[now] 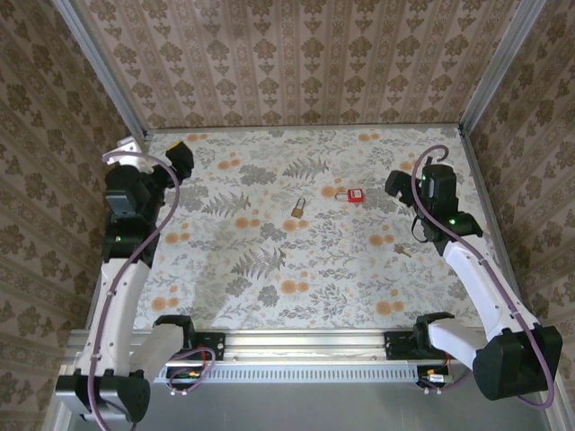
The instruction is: Unlock with the key
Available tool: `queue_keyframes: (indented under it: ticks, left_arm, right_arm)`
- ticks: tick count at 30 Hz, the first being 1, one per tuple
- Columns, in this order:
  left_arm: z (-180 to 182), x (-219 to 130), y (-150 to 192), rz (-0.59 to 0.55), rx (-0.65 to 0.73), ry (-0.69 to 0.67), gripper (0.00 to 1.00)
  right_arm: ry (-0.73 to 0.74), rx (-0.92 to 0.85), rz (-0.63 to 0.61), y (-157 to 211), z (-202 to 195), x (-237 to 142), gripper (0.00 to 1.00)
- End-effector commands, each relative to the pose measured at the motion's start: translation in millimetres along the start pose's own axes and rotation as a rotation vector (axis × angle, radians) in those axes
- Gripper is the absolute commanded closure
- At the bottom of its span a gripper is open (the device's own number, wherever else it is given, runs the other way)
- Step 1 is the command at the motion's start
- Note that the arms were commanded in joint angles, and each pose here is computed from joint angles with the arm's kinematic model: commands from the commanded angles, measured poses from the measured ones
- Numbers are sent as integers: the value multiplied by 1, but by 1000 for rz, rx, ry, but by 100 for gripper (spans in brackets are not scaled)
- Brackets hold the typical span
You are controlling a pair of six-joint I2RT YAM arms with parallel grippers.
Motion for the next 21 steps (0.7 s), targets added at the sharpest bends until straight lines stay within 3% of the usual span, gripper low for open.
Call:
queue_keyframes:
  ticks: [1,5,8,15,21]
  left_arm:
    - [-4,19,15,178,-97,36,0]
    - [-18,49,23,335,-117,97,4]
    - [-33,66,37,426,-82,119,4]
    - [-76,95,70,576,-20,224,8]
    - [-94,100,122,746,-43,302,17]
  right_arm:
    - [45,79,135,18,-7,-9,10]
    - [128,63,244,21,-10,-6,24]
    - [111,43,309,23,-4,-2,36]
    - [129,-4,383,36,-6,2,46]
    - [150,-53,474,48,-9,12,65]
Point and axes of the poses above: each hand's point on the last joint's axis, 136 mm out from that joint toward the fingers, its own x axis out along the fingers, its own z axis along the line the jaws close on, y = z × x, the point moved 7 cm from there along -x, back along the fingers, and after that the axes turned 3 degrees about -x, right-handed, at the moved point
